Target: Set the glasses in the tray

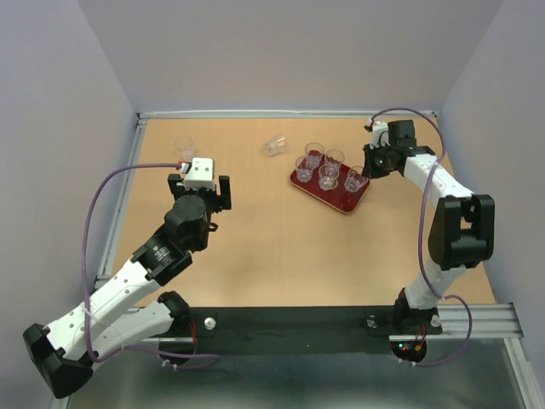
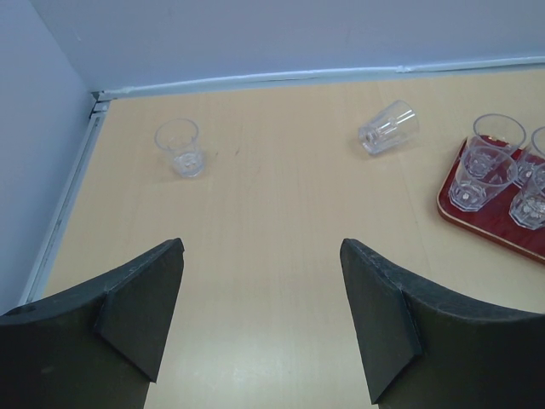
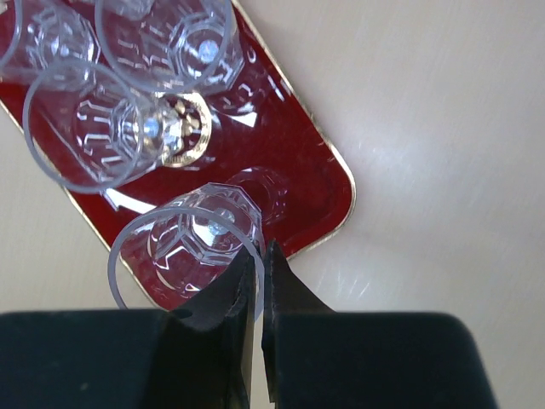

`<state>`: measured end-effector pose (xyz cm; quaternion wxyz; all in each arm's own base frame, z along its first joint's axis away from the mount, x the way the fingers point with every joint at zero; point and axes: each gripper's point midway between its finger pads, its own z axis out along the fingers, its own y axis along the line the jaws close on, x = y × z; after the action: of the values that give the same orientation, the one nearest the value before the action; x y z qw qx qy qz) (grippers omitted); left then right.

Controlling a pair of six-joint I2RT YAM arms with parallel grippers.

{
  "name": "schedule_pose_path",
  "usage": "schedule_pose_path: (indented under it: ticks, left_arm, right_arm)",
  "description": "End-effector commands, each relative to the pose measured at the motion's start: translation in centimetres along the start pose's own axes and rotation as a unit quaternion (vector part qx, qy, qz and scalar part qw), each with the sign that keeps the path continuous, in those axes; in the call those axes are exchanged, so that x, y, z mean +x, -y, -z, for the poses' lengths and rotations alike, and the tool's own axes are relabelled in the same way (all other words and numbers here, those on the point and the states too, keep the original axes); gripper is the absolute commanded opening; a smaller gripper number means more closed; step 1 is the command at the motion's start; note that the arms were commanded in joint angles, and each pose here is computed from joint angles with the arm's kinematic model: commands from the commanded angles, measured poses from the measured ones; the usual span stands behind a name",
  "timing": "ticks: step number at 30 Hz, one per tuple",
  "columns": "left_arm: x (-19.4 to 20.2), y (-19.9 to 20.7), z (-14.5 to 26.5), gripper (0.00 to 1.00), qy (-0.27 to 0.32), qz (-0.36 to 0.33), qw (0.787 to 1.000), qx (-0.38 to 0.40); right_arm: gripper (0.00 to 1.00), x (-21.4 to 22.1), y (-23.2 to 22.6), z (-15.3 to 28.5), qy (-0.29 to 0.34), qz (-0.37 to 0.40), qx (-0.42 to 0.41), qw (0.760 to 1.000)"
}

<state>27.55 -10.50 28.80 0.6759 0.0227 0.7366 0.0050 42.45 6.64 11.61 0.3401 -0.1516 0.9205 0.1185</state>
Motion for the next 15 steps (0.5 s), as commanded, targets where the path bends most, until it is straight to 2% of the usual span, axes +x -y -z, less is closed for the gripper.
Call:
schedule_pose_path:
  ticks: [1, 15]
  left_arm:
    - [-0.5, -0.2, 0.0, 0.85, 0.014, 0.009, 1.000, -0.004]
    - [-0.3, -0.1, -0.2, 0.85, 0.011, 0.005, 1.000, -0.005]
  right_arm:
    - [0.01, -4.5, 0.9, -0.5, 0.059, 0.005, 0.010, 0.998]
    - [0.09, -5.5, 2.5, -3.9, 0.048, -0.001, 0.019, 0.999]
